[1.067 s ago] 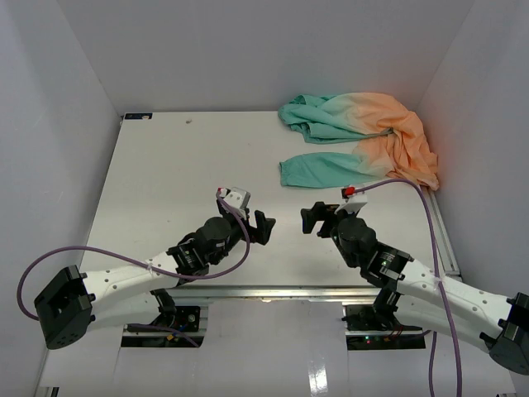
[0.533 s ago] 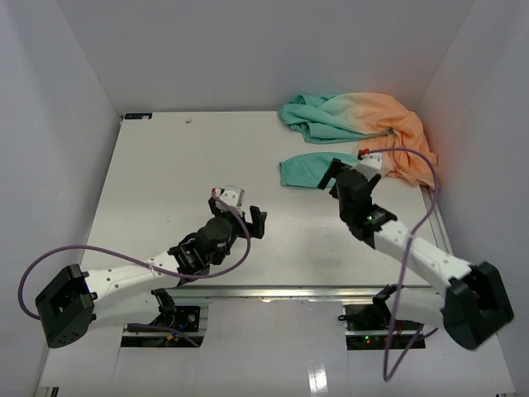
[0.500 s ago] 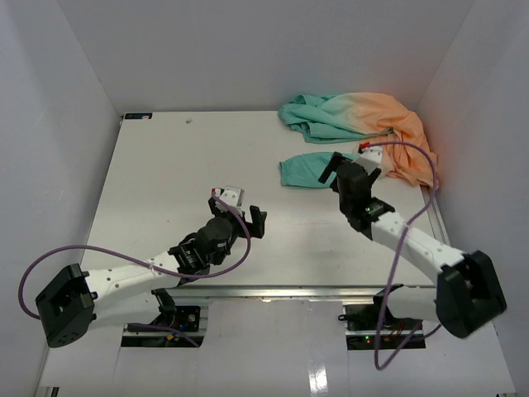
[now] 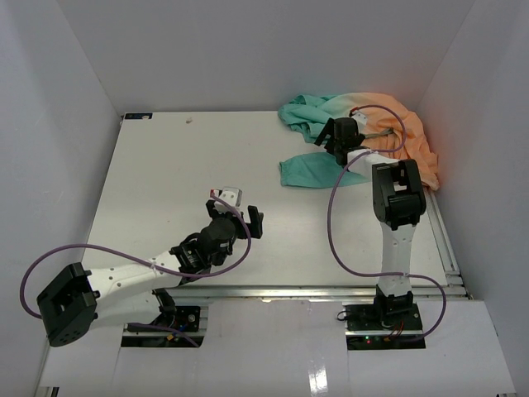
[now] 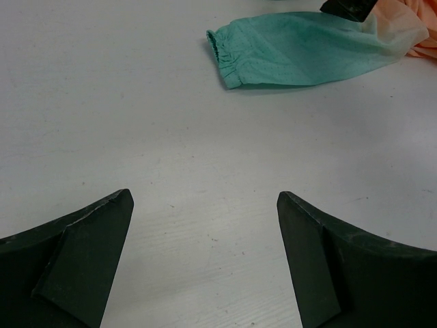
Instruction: Zip up the jacket
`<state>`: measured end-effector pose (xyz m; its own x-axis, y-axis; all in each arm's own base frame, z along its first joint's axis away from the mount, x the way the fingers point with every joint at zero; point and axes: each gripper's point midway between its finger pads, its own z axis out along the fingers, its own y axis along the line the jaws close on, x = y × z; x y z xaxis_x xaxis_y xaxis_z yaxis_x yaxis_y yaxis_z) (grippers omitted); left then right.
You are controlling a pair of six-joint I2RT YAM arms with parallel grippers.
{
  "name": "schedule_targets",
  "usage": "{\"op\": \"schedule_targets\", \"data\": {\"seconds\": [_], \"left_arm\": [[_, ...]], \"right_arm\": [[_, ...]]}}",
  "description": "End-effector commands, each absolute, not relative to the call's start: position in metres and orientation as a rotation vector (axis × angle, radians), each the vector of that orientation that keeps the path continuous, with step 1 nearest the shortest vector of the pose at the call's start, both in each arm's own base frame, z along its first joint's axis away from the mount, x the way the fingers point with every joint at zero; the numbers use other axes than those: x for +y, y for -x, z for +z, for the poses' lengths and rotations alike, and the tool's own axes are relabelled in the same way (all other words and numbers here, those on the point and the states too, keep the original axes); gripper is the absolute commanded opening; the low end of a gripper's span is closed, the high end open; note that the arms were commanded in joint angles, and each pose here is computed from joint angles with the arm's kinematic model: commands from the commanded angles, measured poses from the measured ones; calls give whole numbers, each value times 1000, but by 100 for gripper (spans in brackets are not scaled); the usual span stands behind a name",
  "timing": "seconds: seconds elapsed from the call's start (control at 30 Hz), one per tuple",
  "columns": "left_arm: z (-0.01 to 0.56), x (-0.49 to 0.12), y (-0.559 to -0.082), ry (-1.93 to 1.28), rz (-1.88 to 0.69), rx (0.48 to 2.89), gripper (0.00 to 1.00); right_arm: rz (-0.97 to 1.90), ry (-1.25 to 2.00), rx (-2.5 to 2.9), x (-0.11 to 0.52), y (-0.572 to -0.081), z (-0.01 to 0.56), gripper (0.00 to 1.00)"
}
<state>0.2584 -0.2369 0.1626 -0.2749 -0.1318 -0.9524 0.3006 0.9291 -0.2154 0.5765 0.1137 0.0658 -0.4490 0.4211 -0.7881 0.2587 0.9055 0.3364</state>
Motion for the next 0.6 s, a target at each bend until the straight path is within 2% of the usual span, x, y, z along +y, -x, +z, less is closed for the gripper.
{"op": "schedule_targets", "data": {"seconds": [0.0,0.23,0.4,0.5,0.57], "left_arm": [[177,-246,-254,-108,-503,1793,98],[173,-249,-254,-114,-506,1806,98],[171,-247,-257,-109,-477,1813,98],[172,-247,-257,-108,-477,1811,98],[172,-246,-257,-106,-479,1809,98]], "right_arm": [[384,-433,1938,129,-617,76,96],[411,-577,1951,132,-640,44,94],[556,-658,1902,147,-646,37,96],[573,-678,1891,148,-651,35,67],[583,-663,1893,150,-649,31,40]]}}
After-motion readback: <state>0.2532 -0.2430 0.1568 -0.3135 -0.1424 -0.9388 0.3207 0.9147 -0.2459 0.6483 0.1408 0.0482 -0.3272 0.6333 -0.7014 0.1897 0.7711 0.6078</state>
